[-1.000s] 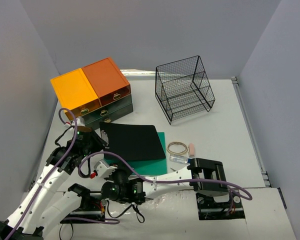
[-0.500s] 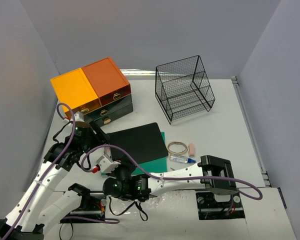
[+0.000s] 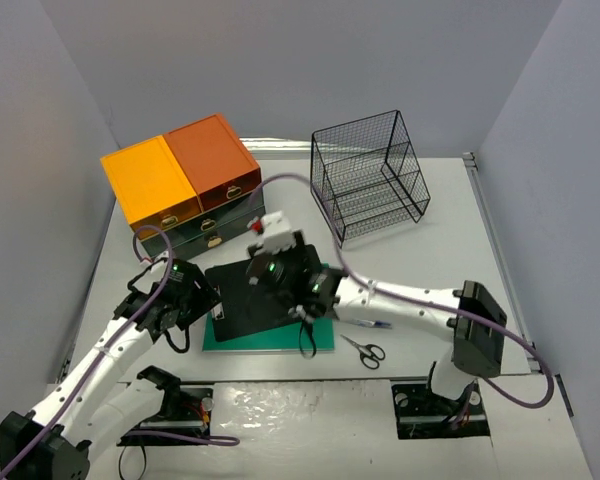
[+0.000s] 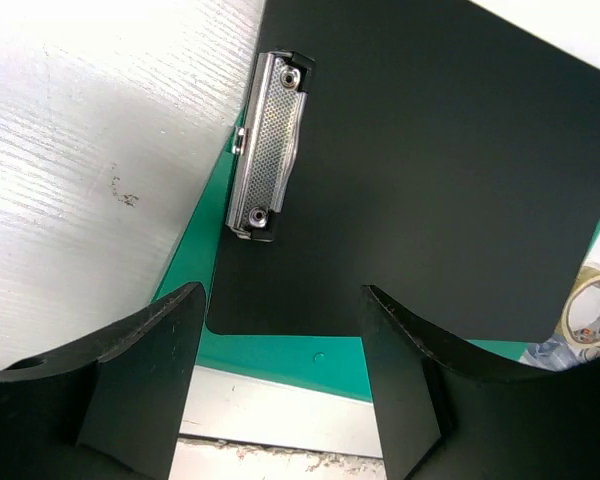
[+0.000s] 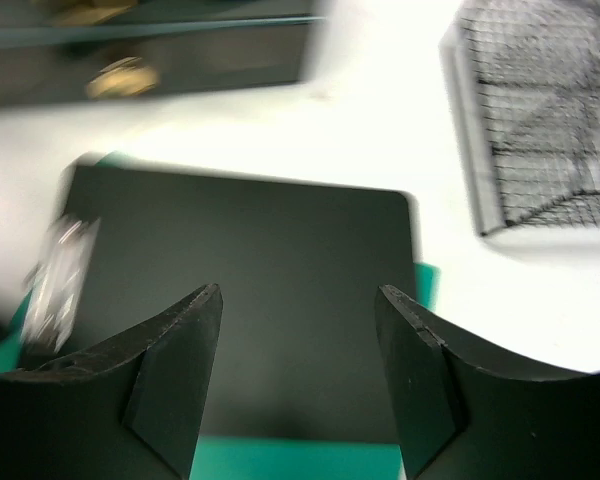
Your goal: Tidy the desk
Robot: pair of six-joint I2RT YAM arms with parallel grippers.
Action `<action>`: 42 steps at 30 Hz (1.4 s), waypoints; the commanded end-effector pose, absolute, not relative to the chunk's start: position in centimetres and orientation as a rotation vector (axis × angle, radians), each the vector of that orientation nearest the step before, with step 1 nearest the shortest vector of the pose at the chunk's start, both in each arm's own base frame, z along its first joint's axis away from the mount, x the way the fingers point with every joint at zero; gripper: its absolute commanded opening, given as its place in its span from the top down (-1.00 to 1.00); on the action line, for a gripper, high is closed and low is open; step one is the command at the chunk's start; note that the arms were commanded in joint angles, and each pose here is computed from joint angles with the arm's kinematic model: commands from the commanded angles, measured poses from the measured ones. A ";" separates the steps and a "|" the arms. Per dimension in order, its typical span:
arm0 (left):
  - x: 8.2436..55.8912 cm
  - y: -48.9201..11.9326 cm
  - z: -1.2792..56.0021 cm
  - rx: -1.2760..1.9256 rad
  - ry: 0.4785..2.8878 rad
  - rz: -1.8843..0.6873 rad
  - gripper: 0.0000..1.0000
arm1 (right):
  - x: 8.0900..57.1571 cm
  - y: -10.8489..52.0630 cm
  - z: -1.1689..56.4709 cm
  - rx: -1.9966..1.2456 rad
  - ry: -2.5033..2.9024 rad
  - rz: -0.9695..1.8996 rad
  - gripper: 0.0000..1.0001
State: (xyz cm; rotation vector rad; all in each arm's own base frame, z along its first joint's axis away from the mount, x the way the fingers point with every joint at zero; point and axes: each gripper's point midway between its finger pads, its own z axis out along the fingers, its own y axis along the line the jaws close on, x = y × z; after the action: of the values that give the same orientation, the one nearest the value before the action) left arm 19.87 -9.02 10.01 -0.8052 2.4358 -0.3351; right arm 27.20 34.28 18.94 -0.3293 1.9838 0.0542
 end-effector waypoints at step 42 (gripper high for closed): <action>24.0 -7.0 8.1 -0.830 2.426 -0.196 -0.18 | 30.9 23.4 -0.2 0.089 2.617 0.044 -0.19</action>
State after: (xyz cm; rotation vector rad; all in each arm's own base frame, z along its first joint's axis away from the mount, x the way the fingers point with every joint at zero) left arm 21.64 -7.11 5.90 -0.8530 2.5088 -0.1821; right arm 32.41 24.44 0.94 0.0935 2.5625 0.0659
